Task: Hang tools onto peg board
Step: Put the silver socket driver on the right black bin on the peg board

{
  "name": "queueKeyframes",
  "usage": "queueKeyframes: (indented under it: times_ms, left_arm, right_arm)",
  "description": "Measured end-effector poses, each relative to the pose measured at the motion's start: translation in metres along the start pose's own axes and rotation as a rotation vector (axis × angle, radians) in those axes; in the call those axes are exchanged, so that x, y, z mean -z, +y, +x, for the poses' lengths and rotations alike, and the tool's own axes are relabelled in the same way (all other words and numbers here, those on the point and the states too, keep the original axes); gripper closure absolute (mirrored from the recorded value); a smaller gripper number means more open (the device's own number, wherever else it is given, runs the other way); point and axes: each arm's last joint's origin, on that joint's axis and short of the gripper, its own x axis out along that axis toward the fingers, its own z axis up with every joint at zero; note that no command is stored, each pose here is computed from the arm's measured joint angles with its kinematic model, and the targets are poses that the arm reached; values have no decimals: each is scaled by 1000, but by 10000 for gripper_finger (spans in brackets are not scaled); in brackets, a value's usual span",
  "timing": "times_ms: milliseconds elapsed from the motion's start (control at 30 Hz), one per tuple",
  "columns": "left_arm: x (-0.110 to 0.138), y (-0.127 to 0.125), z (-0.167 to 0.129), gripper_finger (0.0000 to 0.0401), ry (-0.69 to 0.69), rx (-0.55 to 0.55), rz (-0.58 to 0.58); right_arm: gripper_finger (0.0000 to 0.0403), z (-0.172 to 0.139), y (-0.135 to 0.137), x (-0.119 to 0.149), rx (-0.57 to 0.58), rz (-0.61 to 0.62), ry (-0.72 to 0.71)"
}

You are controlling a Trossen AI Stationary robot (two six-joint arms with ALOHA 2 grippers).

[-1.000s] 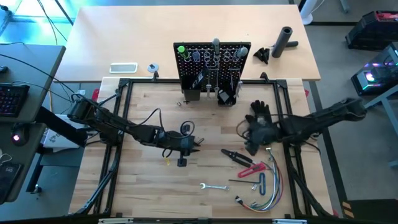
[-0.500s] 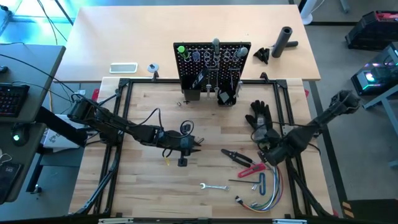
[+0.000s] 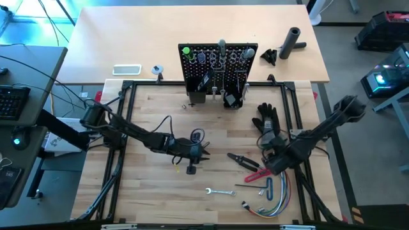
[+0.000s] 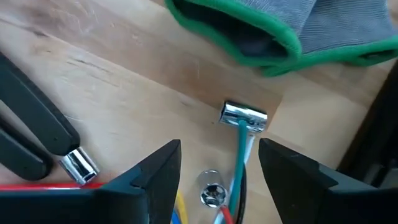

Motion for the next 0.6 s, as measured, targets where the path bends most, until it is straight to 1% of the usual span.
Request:
queueKeyframes:
  times_ms: [333, 433, 600]
  left_arm:
    - [0, 0, 1, 316, -4, 3, 2]
    - [1, 0, 1, 316, -1, 3, 3]
    - [1, 0, 1, 316, -2, 3, 4]
  right_arm:
    - [190, 19, 1, 4, 79, 57, -31]
    - [190, 23, 1, 6, 68, 68, -56]
    - [190, 33, -2, 9, 15, 93, -72]
